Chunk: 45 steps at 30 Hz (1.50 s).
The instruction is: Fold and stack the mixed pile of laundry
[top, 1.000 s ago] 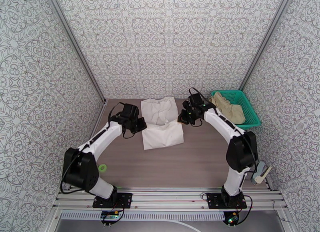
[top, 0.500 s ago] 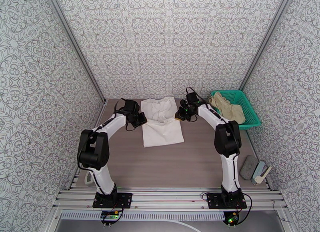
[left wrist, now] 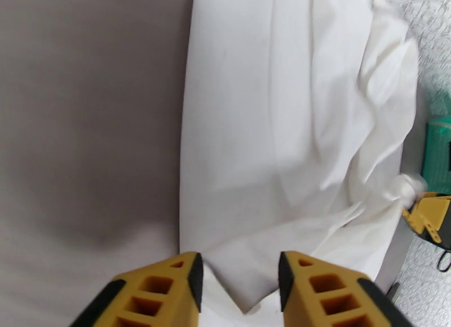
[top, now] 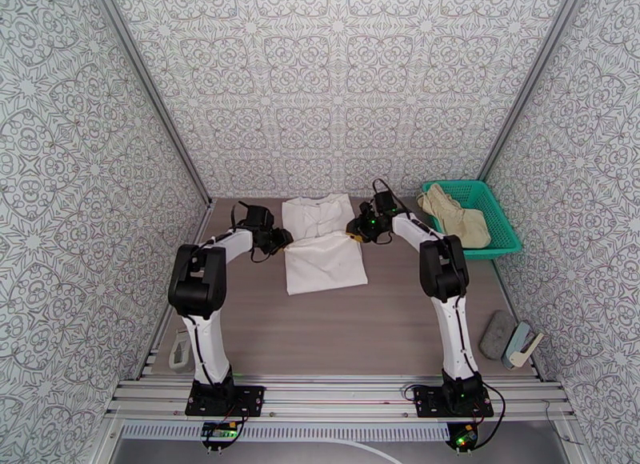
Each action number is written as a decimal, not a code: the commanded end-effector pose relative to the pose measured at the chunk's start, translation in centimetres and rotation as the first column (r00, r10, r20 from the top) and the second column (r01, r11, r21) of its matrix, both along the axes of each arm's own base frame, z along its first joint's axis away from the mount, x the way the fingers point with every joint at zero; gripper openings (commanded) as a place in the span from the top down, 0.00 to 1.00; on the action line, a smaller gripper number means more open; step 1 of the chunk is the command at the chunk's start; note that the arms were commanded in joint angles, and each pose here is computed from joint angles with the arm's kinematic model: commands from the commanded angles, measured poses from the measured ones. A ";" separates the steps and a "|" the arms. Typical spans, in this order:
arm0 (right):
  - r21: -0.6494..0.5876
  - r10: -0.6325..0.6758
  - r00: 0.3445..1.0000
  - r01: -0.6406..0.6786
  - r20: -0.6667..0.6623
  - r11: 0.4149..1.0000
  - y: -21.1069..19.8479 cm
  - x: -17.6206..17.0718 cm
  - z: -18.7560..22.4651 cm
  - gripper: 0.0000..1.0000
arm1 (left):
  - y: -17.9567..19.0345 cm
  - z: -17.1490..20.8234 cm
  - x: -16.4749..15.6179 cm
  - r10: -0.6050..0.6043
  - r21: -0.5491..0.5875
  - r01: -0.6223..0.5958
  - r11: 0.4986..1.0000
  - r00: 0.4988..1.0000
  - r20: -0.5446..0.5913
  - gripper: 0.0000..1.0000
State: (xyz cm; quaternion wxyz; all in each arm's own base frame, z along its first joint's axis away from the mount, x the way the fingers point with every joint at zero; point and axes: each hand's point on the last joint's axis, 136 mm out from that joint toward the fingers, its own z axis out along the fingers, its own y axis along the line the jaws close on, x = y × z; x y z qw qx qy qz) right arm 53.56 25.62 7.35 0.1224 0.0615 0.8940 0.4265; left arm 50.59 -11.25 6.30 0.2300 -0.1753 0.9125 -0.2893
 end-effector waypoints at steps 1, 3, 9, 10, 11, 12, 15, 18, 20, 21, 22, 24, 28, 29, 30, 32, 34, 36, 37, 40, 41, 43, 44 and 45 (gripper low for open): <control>0.100 -0.046 0.995 0.037 0.090 0.994 -0.9 2.8 3.3 0.55 | 0.0 4.6 2.8 -0.006 -0.040 0.012 0.999 0.987 0.162 0.52; 0.101 -0.057 0.993 0.047 0.102 0.994 -1.6 2.9 4.0 0.52 | 0.7 5.6 2.9 -0.001 -0.022 0.005 1.000 0.985 0.174 0.50; -0.016 -0.034 0.983 0.037 0.179 0.999 -2.4 -0.9 5.6 0.53 | 1.6 8.3 -1.5 -0.001 0.053 -0.009 0.999 0.984 0.180 0.52; -0.045 -0.020 0.983 0.029 0.184 0.999 -2.1 -1.8 5.2 0.54 | 1.0 8.1 -2.7 -0.016 0.063 0.006 0.998 0.985 0.170 0.54; -0.071 -0.001 0.983 0.014 0.182 0.997 -1.6 -2.8 4.6 0.55 | 0.3 7.8 -3.9 -0.033 0.074 0.022 0.997 0.987 0.156 0.58; -0.087 0.015 0.983 0.001 0.183 0.996 -1.1 -3.4 4.2 0.57 | -0.4 7.5 -4.8 -0.053 0.079 0.041 0.996 0.988 0.147 0.60; -0.117 0.050 0.984 -0.030 0.170 0.993 0.2 -4.4 2.6 0.61 | -2.5 5.8 -6.6 -0.104 0.080 0.095 0.992 0.988 0.113 0.68; -0.106 0.053 0.988 -0.038 0.144 0.994 0.8 -3.7 1.7 0.64 | -3.5 4.1 -6.5 -0.129 0.076 0.123 0.989 0.988 0.084 0.74; -0.116 0.051 0.988 -0.034 0.147 0.993 0.9 -2.8 1.5 0.64 | -3.7 3.3 -5.6 -0.141 0.078 0.135 0.988 0.987 0.081 0.75; -0.125 0.052 0.987 -0.033 0.149 0.992 1.0 -2.5 1.3 0.64 | -3.7 2.9 -5.1 -0.141 0.083 0.134 0.988 0.987 0.080 0.75; -0.135 0.056 0.988 -0.036 0.145 0.990 1.0 -2.1 1.0 0.64 | -3.6 2.7 -4.4 -0.145 0.085 0.138 0.987 0.986 0.083 0.75; -0.148 0.057 0.988 -0.036 0.140 0.988 0.9 -1.4 0.6 0.64 | -3.4 2.2 -3.0 -0.143 0.087 0.136 0.987 0.986 0.083 0.76; -0.176 0.043 0.990 -0.019 0.132 0.984 0.5 0.1 -0.8 0.65 | -2.9 1.2 -0.5 -0.135 0.074 0.128 0.989 0.987 0.083 0.76; -0.179 0.030 0.992 -0.008 0.121 0.984 0.3 0.6 -1.5 0.65 | -2.8 0.8 0.4 -0.131 0.066 0.125 0.990 0.988 0.086 0.76; -0.180 0.021 0.994 -0.001 0.111 0.984 0.0 0.9 -2.0 0.65 | -2.6 0.4 0.9 -0.125 0.059 0.120 0.991 0.989 0.084 0.76; -0.178 0.006 0.996 0.011 0.094 0.984 -0.2 1.4 -2.9 0.65 | -2.4 0.0 2.1 -0.110 0.027 0.108 0.994 0.990 0.090 0.75; -0.175 -0.001 0.997 0.016 0.083 0.984 -0.5 1.7 -3.3 0.65 | -2.0 -0.6 2.8 -0.094 0.009 0.093 0.996 0.992 0.088 0.75; -0.177 -0.007 0.997 0.020 0.074 0.984 -0.8 1.9 -3.7 0.64 | -1.5 -1.1 3.4 -0.083 0.004 0.083 0.997 0.993 0.081 0.75; -0.175 -0.008 0.998 0.021 0.070 0.984 -1.0 2.0 -3.7 0.64 | -1.3 -1.4 3.6 -0.081 0.001 0.081 0.997 0.994 0.076 0.75; -0.171 -0.001 0.997 0.015 0.077 0.985 -1.2 2.1 -2.7 0.62 | -0.9 -1.3 4.0 -0.076 -0.009 0.077 0.997 0.994 0.077 0.74; -0.172 0.000 0.996 0.015 0.088 0.985 -1.3 2.2 -2.0 0.62 | -0.9 -0.8 4.1 -0.078 -0.009 0.079 0.997 0.993 0.086 0.73; -0.169 0.002 0.993 0.017 0.116 0.986 -1.5 2.2 0.0 0.61 | -0.9 0.5 4.0 -0.080 -0.005 0.080 0.997 0.992 0.101 0.70; -0.167 0.003 0.991 0.020 0.134 0.986 -1.6 2.1 1.3 0.60 | -0.7 1.7 3.9 -0.078 0.002 0.079 0.997 0.990 0.119 0.67; -0.167 0.002 0.989 0.023 0.151 0.986 -1.8 2.0 2.3 0.60 | -0.5 2.6 3.7 -0.076 0.010 0.075 0.997 0.988 0.131 0.64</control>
